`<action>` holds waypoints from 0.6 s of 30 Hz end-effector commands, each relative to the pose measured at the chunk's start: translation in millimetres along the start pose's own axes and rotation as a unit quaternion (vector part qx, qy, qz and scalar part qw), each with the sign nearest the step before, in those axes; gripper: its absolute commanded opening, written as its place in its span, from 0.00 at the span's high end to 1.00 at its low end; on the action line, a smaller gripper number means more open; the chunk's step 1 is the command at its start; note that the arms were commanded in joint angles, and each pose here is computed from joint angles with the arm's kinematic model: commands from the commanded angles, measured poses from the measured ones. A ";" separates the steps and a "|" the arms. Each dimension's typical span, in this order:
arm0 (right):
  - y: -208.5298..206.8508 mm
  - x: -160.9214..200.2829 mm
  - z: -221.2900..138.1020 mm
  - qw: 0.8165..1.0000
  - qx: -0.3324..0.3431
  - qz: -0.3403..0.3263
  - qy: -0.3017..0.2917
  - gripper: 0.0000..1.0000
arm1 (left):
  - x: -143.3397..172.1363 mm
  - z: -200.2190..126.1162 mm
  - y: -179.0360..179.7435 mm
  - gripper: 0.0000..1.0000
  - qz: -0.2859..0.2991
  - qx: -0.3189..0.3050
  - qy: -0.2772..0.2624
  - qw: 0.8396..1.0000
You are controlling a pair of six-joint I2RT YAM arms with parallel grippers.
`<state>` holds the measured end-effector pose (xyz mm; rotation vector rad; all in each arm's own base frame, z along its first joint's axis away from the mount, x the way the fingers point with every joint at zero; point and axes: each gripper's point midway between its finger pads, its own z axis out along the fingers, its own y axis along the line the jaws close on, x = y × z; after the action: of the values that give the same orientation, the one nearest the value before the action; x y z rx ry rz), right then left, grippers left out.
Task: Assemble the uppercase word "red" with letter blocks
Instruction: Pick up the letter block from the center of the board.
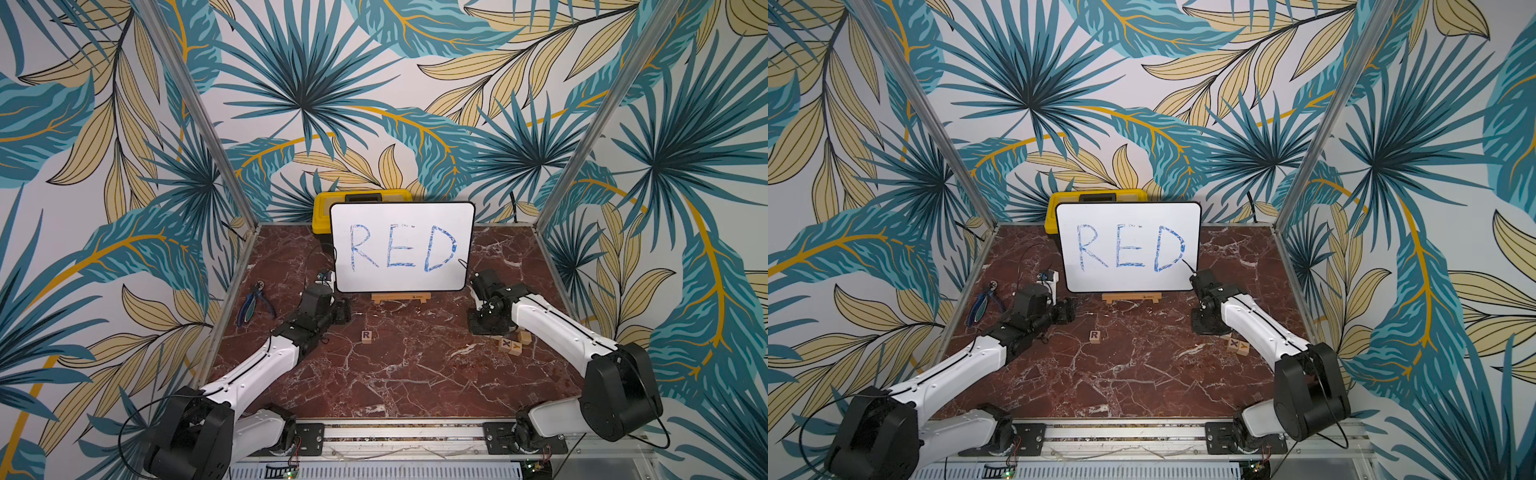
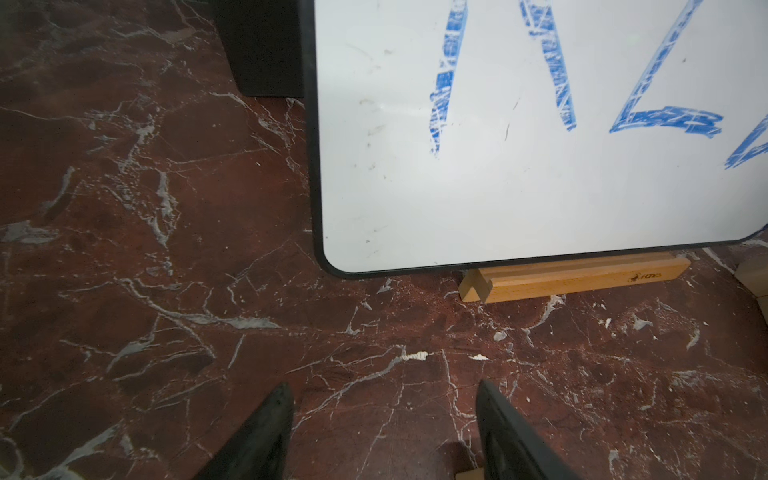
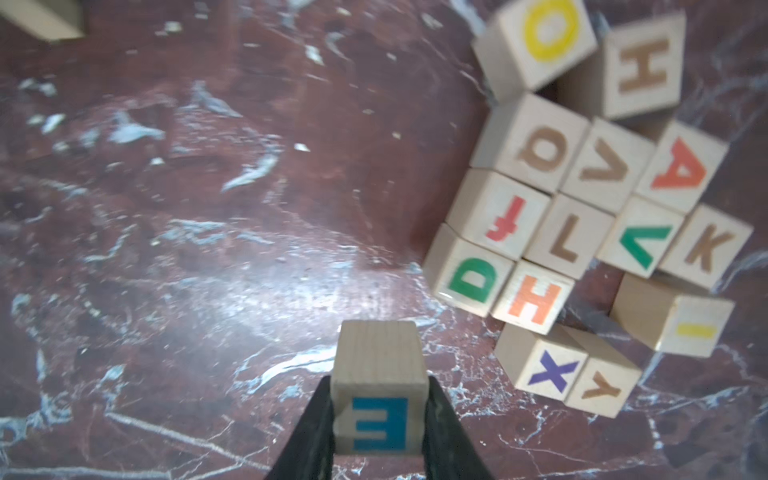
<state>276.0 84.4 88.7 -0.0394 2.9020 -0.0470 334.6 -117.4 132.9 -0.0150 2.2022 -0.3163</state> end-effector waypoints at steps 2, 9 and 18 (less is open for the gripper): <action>21.4 1.9 -11.3 0.993 0.006 -0.112 0.020 0.81 | -12.2 -8.9 5.1 0.30 -0.016 -0.004 -0.028 0.999; 69.9 -14.7 -35.7 0.966 -0.061 -0.252 -0.016 0.81 | -6.6 -16.4 21.6 0.30 -0.044 -0.017 -0.036 0.998; 129.8 -11.5 -45.2 0.889 -0.126 -0.437 -0.052 0.81 | -0.3 -17.9 40.2 0.30 -0.082 -0.019 -0.031 0.996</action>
<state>276.4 194.4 131.2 -1.0960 2.6154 0.1132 331.2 -74.4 141.9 -0.2132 2.1393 -0.3252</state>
